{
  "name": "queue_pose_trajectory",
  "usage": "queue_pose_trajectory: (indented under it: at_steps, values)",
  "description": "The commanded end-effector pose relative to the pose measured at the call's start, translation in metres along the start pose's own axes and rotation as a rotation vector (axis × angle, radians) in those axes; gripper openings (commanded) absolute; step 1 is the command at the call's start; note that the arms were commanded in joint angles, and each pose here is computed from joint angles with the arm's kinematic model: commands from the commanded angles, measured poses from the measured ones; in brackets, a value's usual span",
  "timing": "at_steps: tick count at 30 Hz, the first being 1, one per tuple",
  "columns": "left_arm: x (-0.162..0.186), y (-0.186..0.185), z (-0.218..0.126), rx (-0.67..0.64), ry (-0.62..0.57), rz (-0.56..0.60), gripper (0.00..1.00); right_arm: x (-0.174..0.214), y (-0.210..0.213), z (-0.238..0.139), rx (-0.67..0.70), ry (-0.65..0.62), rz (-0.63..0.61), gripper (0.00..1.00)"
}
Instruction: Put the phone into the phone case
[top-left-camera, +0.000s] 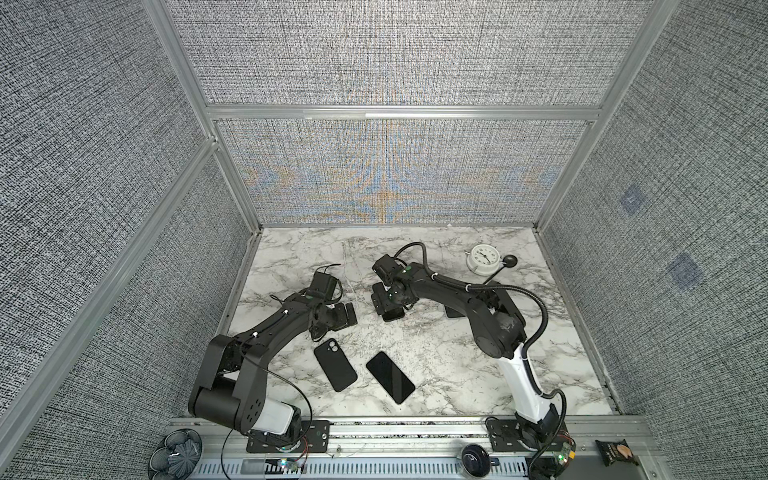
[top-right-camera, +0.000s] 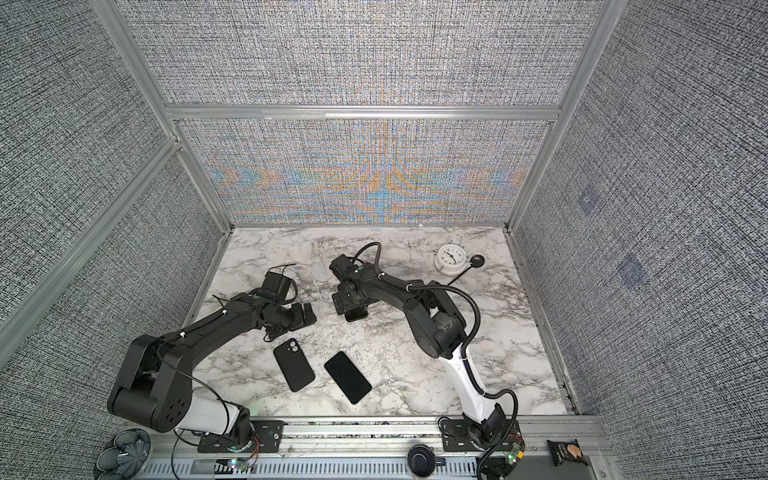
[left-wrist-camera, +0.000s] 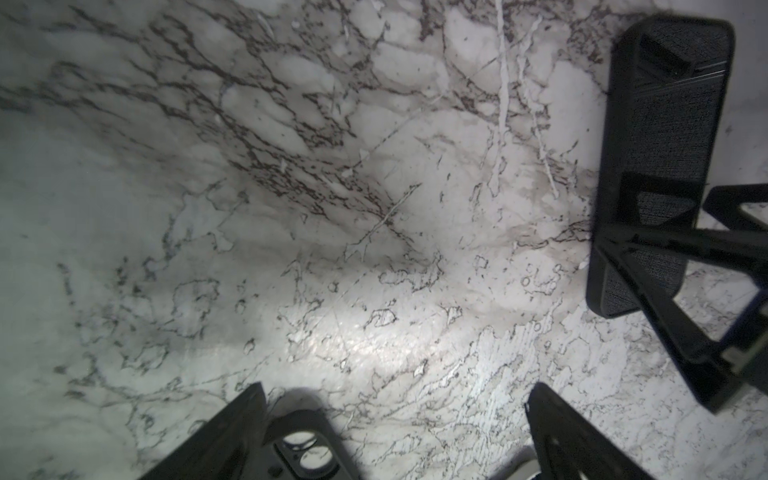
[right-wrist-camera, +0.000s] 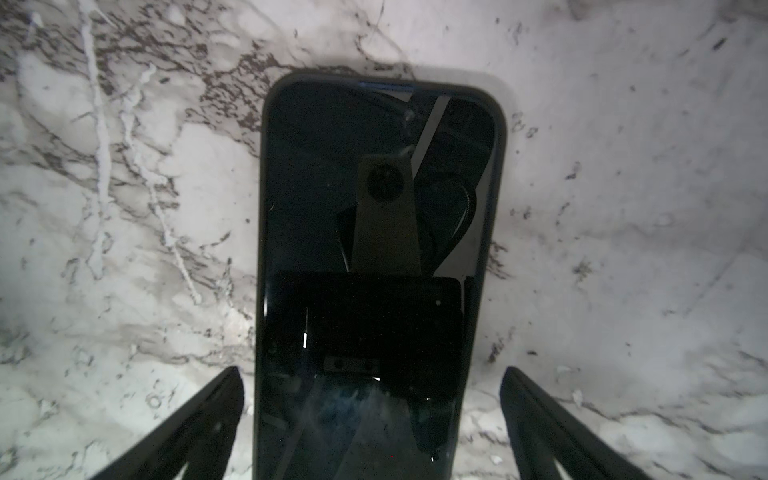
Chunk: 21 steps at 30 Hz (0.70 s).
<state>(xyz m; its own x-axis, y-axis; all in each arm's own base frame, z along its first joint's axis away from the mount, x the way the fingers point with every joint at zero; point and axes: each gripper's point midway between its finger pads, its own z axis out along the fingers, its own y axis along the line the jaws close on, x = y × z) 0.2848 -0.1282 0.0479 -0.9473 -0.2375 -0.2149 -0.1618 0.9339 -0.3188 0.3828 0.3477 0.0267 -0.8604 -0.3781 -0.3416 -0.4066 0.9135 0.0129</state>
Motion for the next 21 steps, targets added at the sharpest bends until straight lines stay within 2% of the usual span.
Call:
queue_pose_trajectory:
  at_steps: [1, 7, 21]
  values:
    - [0.000, -0.002, 0.002, 0.013, 0.006, -0.008, 0.98, 0.002, -0.006, 0.006, 0.047, 0.017, 0.003, 0.93]
    - [-0.003, -0.003, 0.002, 0.015, 0.006, -0.008, 0.98, 0.001, -0.016, 0.010, 0.105, 0.019, 0.008, 0.79]
    - [-0.004, -0.006, 0.006, 0.014, 0.020, -0.012, 0.98, 0.002, -0.036, -0.019, 0.118, -0.034, 0.100, 0.70]
